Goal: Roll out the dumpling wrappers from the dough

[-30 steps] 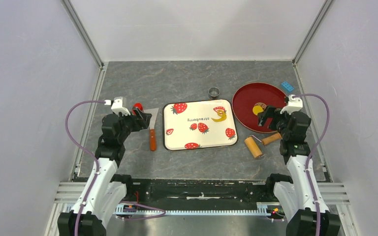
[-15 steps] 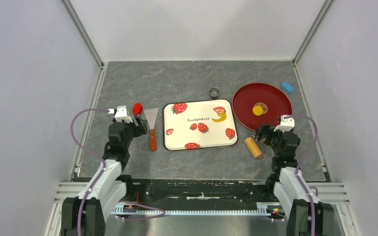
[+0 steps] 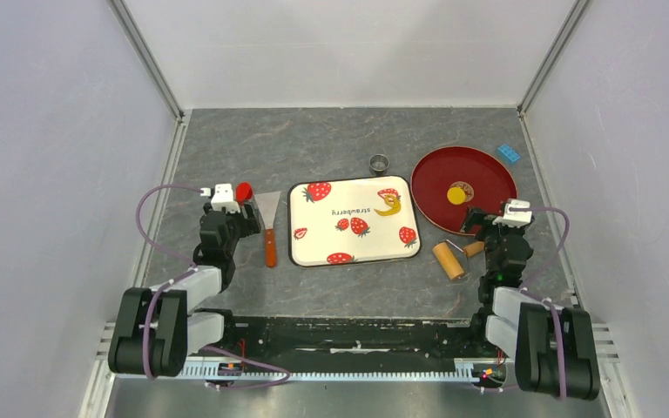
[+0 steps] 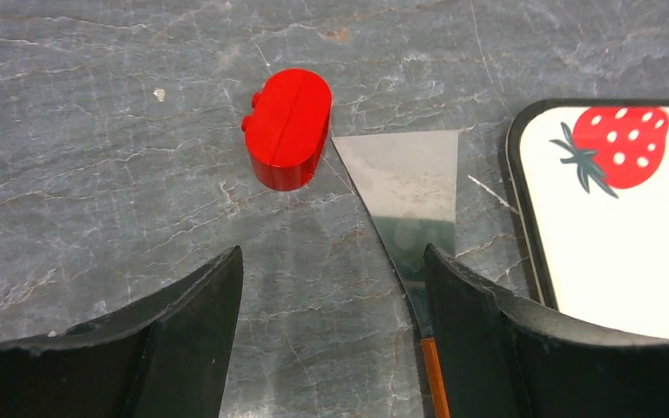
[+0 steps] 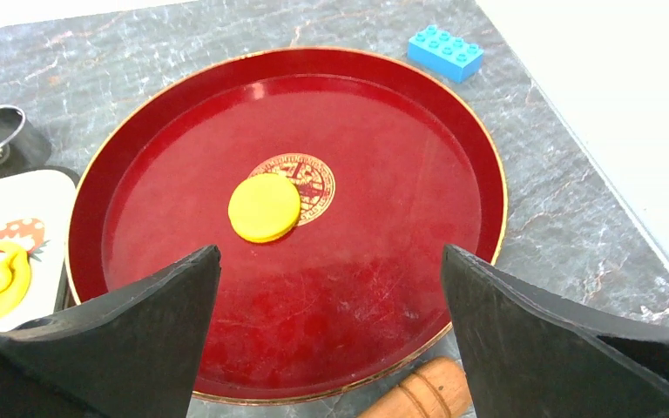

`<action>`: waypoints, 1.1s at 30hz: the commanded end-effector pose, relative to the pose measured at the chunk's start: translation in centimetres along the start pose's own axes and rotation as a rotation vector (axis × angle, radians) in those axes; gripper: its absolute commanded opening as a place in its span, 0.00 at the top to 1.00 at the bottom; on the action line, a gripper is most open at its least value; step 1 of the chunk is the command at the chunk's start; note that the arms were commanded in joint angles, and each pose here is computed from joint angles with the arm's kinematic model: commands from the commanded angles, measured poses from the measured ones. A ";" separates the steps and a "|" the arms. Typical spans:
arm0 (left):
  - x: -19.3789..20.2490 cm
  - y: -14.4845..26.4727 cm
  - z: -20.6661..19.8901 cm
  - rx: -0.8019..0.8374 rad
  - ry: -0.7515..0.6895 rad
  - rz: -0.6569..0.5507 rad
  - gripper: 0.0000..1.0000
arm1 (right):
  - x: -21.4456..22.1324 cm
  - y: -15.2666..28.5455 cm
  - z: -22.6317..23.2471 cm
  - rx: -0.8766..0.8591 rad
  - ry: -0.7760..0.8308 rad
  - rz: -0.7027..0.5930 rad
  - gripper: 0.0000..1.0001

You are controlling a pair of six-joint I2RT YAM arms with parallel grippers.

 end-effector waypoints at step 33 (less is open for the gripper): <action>-1.5 -4.4 -0.2 0.014 -0.105 -0.138 0.20 | 1.5 1.0 3.2 -0.172 0.248 -0.087 0.02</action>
Point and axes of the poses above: each gripper's point midway between its finger pads, its own y axis back along the fingers, its own z axis along the line the jaws close on, x = y × z, the point moved 7 cm from there along y, back along the fingers, and after that the axes turned 14 degrees about y, right-handed, at the moved point
